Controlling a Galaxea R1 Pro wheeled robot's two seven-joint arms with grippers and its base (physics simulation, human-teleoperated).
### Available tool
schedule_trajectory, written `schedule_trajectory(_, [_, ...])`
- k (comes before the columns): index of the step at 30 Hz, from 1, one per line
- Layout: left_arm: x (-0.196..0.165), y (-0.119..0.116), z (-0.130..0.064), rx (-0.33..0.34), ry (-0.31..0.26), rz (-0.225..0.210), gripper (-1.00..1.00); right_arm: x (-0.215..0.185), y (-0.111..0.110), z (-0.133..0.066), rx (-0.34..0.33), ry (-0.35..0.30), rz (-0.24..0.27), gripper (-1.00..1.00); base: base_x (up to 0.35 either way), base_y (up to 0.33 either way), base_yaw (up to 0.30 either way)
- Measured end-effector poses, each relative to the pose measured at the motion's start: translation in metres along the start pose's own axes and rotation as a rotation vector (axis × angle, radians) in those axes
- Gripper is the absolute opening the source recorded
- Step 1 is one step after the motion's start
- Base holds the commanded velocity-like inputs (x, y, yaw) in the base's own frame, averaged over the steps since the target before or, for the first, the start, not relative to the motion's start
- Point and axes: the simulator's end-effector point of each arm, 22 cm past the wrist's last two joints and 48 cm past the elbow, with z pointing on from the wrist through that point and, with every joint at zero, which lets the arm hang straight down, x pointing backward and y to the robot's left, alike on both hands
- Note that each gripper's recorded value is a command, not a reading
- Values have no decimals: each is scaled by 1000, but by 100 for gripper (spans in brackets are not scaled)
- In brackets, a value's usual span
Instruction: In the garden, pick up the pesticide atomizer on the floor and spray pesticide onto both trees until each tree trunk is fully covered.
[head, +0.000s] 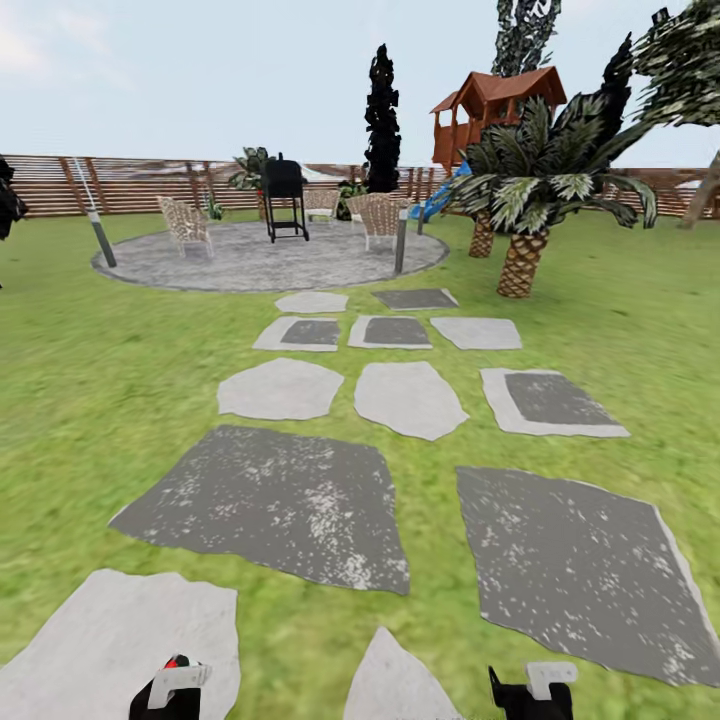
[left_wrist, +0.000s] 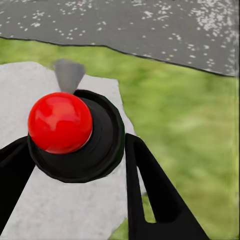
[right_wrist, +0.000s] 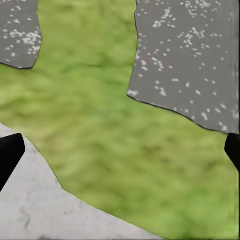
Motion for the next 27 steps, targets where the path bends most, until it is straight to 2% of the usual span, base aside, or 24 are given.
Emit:
schedule_trajectory(13, [0, 1, 0, -1, 0, 1, -100, 0, -1, 0, 0, 1, -4, 100, 0, -270, -20])
schedule_trajectory(20, [9, -2, -3, 4, 16, 0, -100, -27, 2, 7, -5, -55, 3, 100, 0, 0, 0])
schedule_trajectory(27, [9, 0, -3, -3, 16, -9, -100, -17, 5, 5, -10, -35, 6, 100, 0, 0, -95])
